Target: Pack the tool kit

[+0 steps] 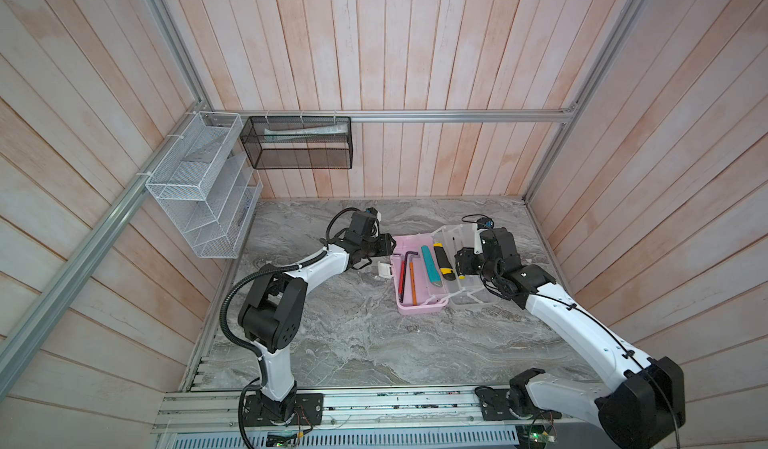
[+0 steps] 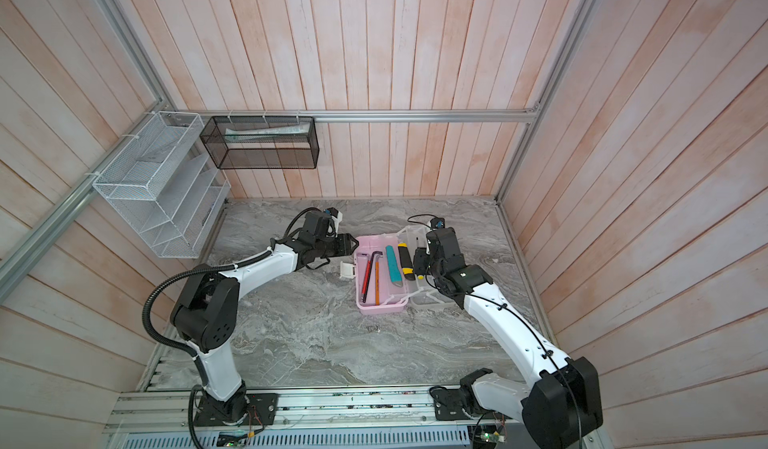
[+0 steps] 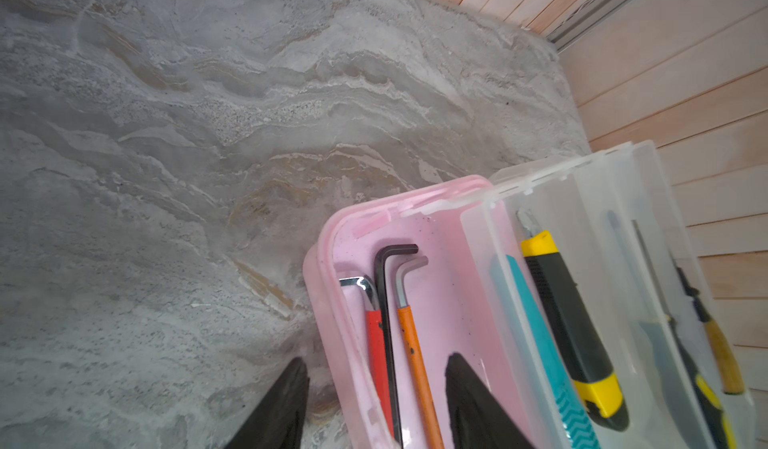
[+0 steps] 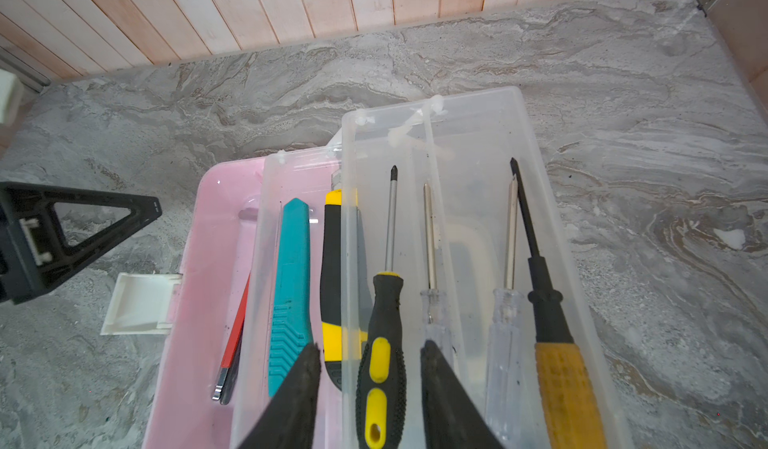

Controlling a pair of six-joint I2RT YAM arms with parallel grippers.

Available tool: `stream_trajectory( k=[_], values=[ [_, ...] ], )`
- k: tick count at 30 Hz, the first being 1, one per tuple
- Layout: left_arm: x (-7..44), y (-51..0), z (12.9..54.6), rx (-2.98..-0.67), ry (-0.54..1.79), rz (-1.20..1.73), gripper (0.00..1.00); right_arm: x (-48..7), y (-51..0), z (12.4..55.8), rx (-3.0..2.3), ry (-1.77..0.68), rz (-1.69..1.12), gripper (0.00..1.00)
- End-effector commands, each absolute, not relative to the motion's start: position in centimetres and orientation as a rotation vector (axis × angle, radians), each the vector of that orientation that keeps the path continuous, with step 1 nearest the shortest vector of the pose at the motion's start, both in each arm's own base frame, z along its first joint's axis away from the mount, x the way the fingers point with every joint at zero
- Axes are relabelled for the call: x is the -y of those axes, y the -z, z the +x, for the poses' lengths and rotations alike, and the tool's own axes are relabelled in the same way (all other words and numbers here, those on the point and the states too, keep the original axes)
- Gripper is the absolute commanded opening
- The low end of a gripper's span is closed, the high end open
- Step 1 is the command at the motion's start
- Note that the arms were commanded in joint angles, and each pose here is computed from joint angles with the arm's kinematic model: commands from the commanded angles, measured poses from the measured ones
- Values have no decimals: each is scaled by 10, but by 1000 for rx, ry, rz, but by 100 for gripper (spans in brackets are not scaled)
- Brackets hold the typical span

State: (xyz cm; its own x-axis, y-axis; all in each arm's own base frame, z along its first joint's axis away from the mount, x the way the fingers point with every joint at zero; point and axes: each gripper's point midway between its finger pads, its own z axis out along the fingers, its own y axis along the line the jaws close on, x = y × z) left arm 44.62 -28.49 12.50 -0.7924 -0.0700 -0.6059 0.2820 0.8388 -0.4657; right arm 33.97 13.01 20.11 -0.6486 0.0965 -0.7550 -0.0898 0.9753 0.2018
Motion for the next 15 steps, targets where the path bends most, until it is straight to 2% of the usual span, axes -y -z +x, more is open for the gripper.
stream_trajectory(
  k=[1,7,15],
  values=[
    [287,-122,455,-2395,633,205,53,-122,-206,342,-2224,-243,17,40],
    [290,-104,464,-2442,502,221,52,-121,-205,341,-2222,-249,13,40],
    [287,-76,473,-2524,415,167,42,-112,-200,338,-2214,-232,31,41]
  ],
)
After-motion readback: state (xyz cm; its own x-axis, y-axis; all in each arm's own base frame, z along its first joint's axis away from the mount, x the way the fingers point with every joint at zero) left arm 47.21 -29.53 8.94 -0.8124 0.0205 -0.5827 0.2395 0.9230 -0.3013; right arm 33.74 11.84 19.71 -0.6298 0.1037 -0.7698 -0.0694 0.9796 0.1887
